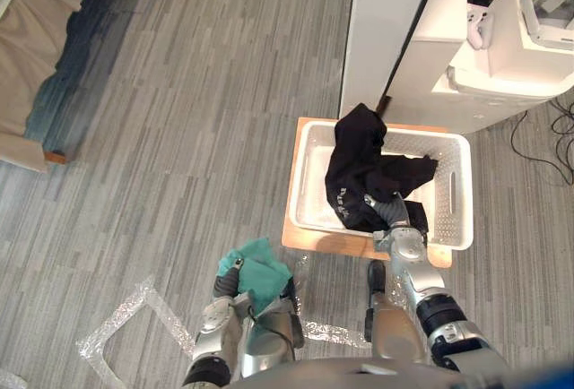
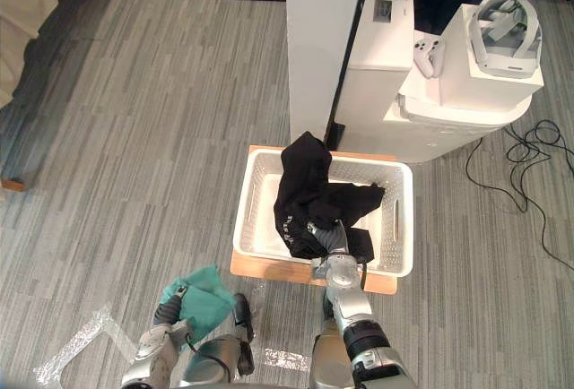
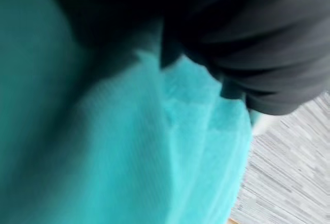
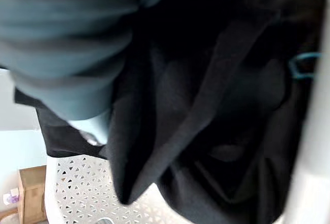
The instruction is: Tidy the bed and pick cloth on bed and put in laundry
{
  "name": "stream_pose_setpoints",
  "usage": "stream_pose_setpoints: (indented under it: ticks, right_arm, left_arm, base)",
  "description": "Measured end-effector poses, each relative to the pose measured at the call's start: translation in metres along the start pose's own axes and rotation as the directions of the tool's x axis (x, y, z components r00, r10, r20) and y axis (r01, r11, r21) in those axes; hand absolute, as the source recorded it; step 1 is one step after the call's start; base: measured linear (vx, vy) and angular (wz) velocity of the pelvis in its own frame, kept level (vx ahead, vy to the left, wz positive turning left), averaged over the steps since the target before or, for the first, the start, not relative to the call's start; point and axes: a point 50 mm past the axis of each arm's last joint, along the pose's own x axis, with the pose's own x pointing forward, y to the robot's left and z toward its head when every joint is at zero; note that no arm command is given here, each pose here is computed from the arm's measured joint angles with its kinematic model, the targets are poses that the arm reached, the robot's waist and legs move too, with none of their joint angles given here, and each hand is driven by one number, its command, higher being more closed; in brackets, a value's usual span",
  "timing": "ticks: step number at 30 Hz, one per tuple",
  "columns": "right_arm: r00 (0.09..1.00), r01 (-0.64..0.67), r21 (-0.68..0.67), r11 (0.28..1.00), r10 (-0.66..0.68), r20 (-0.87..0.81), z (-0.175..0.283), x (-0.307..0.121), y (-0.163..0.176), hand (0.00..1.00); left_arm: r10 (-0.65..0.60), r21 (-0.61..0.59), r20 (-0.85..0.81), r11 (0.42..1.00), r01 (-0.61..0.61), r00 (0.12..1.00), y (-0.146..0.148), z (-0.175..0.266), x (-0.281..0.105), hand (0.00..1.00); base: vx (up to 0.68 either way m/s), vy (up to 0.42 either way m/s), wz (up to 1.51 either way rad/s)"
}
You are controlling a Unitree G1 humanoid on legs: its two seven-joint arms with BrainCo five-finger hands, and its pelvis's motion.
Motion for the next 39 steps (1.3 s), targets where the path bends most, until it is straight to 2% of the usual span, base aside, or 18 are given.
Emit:
stream_pose_setpoints:
  ticks: [4,8,11,15,19,22,24,30,34,39]
  right_arm:
    - [0.992,0.034,-0.042,0.999,-0.028,0.125,0.022,-0.008,-0.012,0.00]
    - [0.967,0.116,-0.088,0.989,-0.092,0.238,0.039,-0.019,-0.038,0.00]
    - [0.962,0.154,-0.117,0.981,-0.122,0.245,0.036,-0.027,-0.056,0.00]
    - [0.956,0.209,-0.167,0.964,-0.165,0.244,0.030,-0.035,-0.076,0.00]
    - [0.936,0.306,-0.177,0.935,-0.261,0.236,0.025,-0.043,-0.108,0.00]
    - [0.916,0.385,-0.169,0.907,-0.353,0.193,0.013,-0.052,-0.131,0.00]
    - [0.881,0.472,-0.171,0.865,-0.459,0.112,-0.008,-0.062,-0.154,0.00]
    - [0.764,0.620,-0.200,0.759,-0.641,-0.066,-0.052,-0.094,-0.186,0.00]
    - [0.710,0.637,-0.216,0.740,-0.673,-0.209,-0.086,-0.111,-0.182,0.00]
    - [0.676,0.579,-0.220,0.785,-0.613,-0.409,-0.129,-0.127,-0.154,0.00]
  left_arm:
    - [0.013,0.010,0.010,1.000,-0.013,1.000,0.001,0.001,0.000,1.00]
    - [0.038,0.033,-0.007,0.999,-0.038,0.999,0.012,-0.005,-0.003,1.00]
    - [0.086,0.067,-0.047,0.994,-0.083,0.995,0.028,-0.016,-0.008,1.00]
    - [0.160,0.060,-0.107,0.986,-0.154,0.981,0.048,-0.031,-0.014,1.00]
    - [0.277,0.021,-0.151,0.961,-0.277,0.949,0.075,-0.043,-0.023,1.00]
    - [0.355,-0.038,-0.153,0.931,-0.364,0.922,0.092,-0.041,-0.026,1.00]
    - [0.442,-0.099,-0.150,0.883,-0.458,0.884,0.110,-0.037,-0.030,1.00]
    - [0.573,-0.224,-0.027,0.795,-0.564,0.819,0.137,-0.006,-0.040,1.00]
    - [0.623,-0.298,0.125,0.766,-0.570,0.772,0.138,0.035,-0.044,1.00]
    - [0.635,-0.382,0.334,0.767,-0.516,0.696,0.128,0.089,-0.053,1.00]
  base:
    - [-0.02,-0.008,0.02]
    - [-0.04,-0.007,-0.01]
    - [-0.01,-0.004,0.00]
    - [0.00,0.000,0.00]
    - [0.00,-0.002,0.02]
    - [0.00,-0.002,0.03]
    - [0.00,0.000,0.00]
    - [0.00,-0.004,0.02]
    - [-0.01,0.000,0.03]
    - [-0.01,-0.001,0.00]
